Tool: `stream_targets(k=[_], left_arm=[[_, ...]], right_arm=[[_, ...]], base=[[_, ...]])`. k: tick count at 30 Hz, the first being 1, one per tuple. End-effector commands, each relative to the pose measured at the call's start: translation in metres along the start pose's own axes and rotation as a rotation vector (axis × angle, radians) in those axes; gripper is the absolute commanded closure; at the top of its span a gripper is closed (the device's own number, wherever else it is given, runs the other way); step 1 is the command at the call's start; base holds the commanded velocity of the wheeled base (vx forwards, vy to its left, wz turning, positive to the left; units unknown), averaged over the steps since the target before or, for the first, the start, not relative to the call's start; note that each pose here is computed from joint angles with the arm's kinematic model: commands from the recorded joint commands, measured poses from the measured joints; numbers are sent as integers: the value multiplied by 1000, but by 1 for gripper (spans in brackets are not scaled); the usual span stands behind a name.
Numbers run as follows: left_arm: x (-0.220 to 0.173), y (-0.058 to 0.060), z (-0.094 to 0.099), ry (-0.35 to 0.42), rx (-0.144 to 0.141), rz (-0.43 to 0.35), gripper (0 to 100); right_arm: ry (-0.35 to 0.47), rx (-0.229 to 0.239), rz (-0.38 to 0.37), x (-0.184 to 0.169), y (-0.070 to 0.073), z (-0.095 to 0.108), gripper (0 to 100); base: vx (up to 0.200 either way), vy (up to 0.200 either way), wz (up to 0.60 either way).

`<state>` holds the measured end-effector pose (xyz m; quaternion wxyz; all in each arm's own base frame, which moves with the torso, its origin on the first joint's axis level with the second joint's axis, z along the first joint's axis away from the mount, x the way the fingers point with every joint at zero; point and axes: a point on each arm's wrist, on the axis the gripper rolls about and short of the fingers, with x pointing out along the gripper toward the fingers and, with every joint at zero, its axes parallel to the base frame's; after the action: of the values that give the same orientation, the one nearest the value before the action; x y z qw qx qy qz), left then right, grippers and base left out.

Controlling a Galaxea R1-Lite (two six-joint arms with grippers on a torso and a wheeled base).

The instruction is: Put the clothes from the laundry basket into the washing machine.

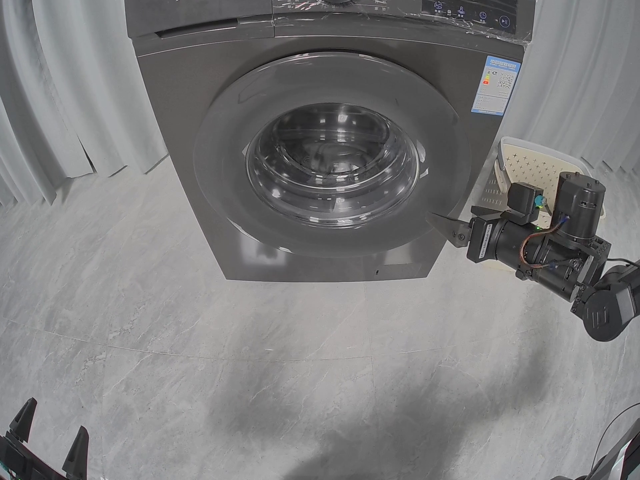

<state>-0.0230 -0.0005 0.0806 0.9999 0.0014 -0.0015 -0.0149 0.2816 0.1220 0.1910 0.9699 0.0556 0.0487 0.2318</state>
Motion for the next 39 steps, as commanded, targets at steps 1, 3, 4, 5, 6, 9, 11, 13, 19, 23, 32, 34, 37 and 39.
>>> stream_targets(k=[1,3,4,5,6,9,11,13,19,23,32,34,37,39], left_arm=[[0,0,-5,3,-1,1,0],[0,0,-5,3,0,1,0],[0,0,-5,3,0,1,0],[0,0,-5,3,-1,1,0],[0,0,-5,3,0,1,0],[0,0,-5,3,-1,1,0],[0,0,-5,3,-1,1,0],[0,0,-5,3,-1,1,0],[0,0,-5,3,-1,-1,0],[0,0,-5,5,-1,-1,0],[0,0,-5,5,-7,-1,0],[0,0,-5,5,-6,-1,0],[0,0,-5,5,-6,-1,0],[0,0,-5,5,-6,-1,0]], right_arm=[[-31,-3,37,-1,9,3,0],[-48,-3,58,-1,16,6,0],[-49,-4,58,-1,16,6,0],[-51,-4,59,0,16,7,0],[-54,-4,61,0,17,8,0],[-67,-5,74,1,20,11,0],[-77,-6,83,2,24,14,0],[-92,-6,88,3,26,17,0],[-171,-6,61,16,25,37,0],[-219,-2,-1,18,22,42,0],[9,-31,286,-110,52,-23,0],[33,-37,367,-146,52,-36,0],[38,-48,385,-186,43,-54,0],[18,-54,376,-204,37,-60,0]], base=[[200,0,0],[200,0,0],[200,0,0],[200,0,0],[200,0,0],[200,0,0],[200,0,0],[200,0,0],[200,0,0],[0,0,0],[0,0,0],[0,0,0],[0,0,0],[0,0,0]])
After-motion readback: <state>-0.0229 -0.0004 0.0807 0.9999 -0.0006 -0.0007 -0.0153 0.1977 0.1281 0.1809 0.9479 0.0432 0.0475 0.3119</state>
